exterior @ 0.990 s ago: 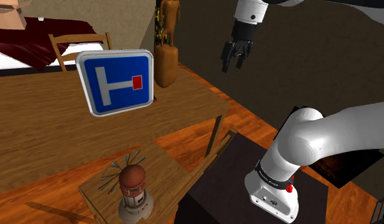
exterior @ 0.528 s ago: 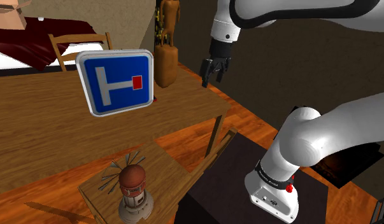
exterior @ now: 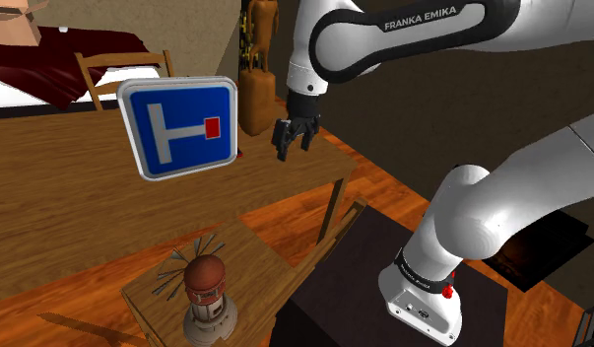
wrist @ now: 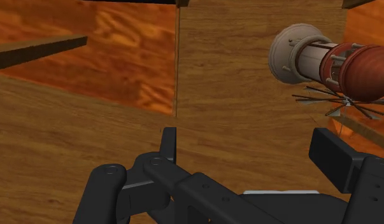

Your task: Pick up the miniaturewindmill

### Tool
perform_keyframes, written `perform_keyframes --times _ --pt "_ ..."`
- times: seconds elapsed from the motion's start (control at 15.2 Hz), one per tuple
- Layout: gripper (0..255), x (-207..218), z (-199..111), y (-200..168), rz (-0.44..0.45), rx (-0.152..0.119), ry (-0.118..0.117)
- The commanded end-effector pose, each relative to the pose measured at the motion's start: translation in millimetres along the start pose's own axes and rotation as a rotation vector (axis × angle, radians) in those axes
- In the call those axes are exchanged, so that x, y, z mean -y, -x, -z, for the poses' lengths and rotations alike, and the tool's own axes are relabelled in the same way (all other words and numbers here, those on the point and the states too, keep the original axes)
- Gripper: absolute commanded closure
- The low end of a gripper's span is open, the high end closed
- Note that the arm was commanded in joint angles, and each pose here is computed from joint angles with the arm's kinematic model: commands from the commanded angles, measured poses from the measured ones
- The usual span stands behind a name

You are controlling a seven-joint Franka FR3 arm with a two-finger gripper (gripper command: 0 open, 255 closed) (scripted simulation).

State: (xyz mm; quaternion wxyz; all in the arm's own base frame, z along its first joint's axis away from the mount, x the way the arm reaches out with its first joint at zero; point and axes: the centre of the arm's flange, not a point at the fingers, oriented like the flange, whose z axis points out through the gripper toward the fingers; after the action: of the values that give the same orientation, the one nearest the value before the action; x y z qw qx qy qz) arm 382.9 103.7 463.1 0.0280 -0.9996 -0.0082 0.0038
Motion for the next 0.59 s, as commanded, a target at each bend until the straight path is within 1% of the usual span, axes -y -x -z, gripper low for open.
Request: perform_keyframes --times 0.0,0.53 --pt "0 18.7 -16.4 -10.7 0.016 0.002 -0.009" --pt "0 87.9 -83.4 -46.7 0.082 0.013 -0.043"
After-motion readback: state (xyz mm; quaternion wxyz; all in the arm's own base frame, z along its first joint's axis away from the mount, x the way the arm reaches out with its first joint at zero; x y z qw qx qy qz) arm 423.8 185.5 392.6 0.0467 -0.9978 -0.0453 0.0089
